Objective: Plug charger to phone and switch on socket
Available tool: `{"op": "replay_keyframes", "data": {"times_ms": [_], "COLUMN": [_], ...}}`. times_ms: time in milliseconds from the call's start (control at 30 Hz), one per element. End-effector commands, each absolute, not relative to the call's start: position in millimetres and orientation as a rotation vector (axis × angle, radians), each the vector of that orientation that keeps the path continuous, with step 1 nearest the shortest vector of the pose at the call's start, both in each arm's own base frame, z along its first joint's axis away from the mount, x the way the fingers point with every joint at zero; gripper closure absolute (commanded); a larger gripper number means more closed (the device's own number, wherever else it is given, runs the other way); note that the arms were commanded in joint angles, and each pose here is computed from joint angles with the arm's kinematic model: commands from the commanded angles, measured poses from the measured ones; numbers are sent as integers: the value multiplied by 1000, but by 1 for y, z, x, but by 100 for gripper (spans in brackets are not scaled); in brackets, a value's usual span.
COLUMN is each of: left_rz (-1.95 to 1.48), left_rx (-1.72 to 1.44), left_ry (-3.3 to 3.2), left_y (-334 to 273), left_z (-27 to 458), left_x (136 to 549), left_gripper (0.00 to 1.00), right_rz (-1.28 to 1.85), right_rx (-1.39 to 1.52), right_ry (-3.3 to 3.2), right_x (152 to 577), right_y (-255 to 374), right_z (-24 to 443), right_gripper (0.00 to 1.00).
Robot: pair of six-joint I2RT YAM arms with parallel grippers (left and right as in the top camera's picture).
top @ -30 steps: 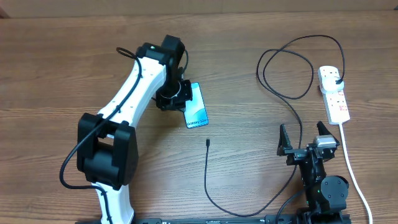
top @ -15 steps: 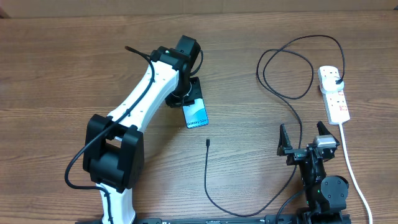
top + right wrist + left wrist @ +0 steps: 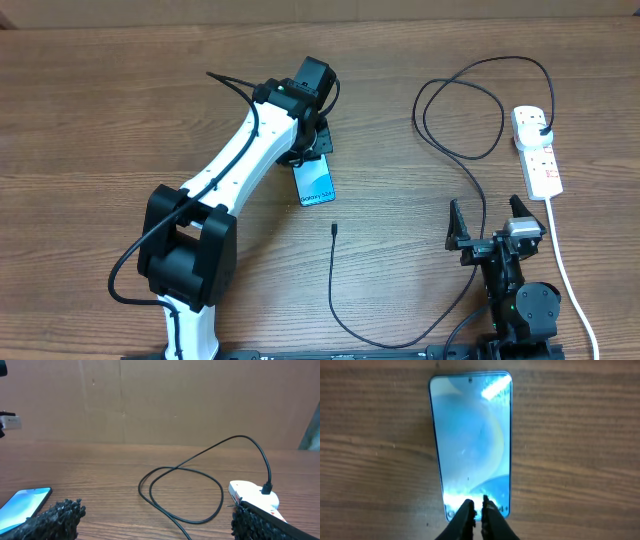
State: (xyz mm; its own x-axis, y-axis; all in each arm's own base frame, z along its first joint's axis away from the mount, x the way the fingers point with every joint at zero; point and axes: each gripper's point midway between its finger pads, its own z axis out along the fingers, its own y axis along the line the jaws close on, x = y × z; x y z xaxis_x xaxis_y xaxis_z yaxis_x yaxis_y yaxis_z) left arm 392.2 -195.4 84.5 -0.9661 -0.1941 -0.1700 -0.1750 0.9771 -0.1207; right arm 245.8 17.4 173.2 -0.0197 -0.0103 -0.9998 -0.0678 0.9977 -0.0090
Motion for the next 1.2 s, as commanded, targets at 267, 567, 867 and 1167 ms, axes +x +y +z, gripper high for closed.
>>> {"op": "replay_keyframes", "data": {"times_ms": [267,567,867,1167], "left_rz": [-47,-81,-80,-95], "left_rx": [-296,-293,-293,-292], "left_ry": [2913,2929,2928,2907], "left_y": [-185,-189,-189,-192], "left_z": [74,73,73,74], "left_x": [396,394,394,399], "left_gripper": [96,96,96,96], "right_rz": [39,39,39,39], "right_rx": [-56,-56,-56,-56], "right_ry": [1591,1591,1591,1591], "right_x": [246,246,246,246], "right_y": [16,16,16,16], "right_z": [170,170,170,170], "right_gripper": [0,0,0,0]}}
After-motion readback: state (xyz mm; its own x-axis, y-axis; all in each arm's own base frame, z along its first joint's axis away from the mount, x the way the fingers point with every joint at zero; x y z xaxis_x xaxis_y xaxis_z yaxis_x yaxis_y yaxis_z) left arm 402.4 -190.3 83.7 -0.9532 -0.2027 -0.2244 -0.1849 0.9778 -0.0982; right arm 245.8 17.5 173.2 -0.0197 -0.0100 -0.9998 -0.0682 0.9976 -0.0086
